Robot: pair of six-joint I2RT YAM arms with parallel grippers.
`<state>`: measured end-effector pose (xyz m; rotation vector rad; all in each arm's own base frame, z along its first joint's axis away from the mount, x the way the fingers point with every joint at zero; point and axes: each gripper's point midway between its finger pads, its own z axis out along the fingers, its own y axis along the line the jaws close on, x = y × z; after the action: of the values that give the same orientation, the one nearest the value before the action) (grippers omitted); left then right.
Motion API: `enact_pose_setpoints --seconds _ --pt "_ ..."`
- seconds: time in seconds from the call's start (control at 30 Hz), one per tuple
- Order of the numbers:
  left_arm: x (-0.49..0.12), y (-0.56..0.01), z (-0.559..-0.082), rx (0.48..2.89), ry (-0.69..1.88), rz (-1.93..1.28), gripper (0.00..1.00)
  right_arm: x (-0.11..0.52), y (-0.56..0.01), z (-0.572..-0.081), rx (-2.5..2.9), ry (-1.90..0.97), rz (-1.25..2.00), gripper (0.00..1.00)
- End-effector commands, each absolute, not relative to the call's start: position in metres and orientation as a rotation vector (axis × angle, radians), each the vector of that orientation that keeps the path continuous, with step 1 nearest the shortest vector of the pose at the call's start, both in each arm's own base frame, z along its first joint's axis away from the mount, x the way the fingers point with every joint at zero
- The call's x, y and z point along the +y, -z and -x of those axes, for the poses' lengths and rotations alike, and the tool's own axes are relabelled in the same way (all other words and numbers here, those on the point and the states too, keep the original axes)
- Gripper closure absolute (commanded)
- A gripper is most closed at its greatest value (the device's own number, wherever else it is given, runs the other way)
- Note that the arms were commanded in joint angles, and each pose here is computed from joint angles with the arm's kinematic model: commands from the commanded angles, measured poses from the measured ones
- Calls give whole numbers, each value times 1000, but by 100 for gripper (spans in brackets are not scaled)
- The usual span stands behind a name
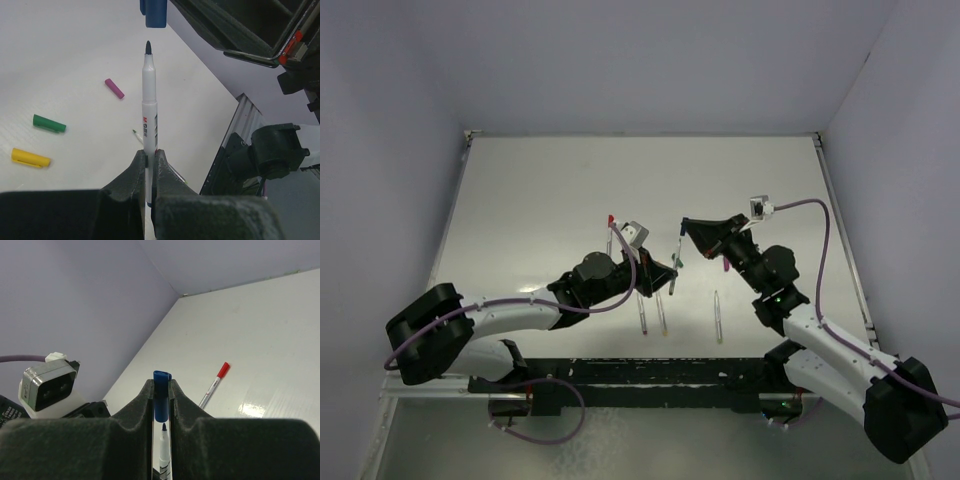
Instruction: Insert the pens into the pen caps
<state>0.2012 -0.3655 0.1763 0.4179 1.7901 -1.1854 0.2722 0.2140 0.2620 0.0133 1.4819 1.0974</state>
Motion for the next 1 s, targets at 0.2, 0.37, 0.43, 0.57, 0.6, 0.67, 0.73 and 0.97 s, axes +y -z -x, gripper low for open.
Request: enact_pose_setpoints --seconds 0.2,0.37,0.43,0.57,0.6,0.67,0.73,0.97 --pt "-377 -215 -204 1675 1262 -411 100 215 -278 -269 1411 -1125 15 100" --pt "-375 -214 -205 1677 1256 -408 100 215 -278 -269 1410 -1122 15 100" --pt "-375 -214 -205 1677 1253 -402 100 215 -278 -268 1409 -1124 16 100" --pt "-373 -215 -205 1674 1251 -398 100 215 -277 -267 1413 -1122 20 100" --pt "-373 -215 -206 1672 1250 -397 100 215 -277 -267 1414 -1121 21 100" --pt "-372 -217 -207 1668 1249 -394 100 215 -275 -267 1418 -1120 21 100" --pt "-372 -218 -206 1665 1250 -395 100 215 -273 -267 1423 -1120 19 100" --pt "-371 -219 -207 1662 1246 -388 100 214 -271 -265 1429 -1125 22 100"
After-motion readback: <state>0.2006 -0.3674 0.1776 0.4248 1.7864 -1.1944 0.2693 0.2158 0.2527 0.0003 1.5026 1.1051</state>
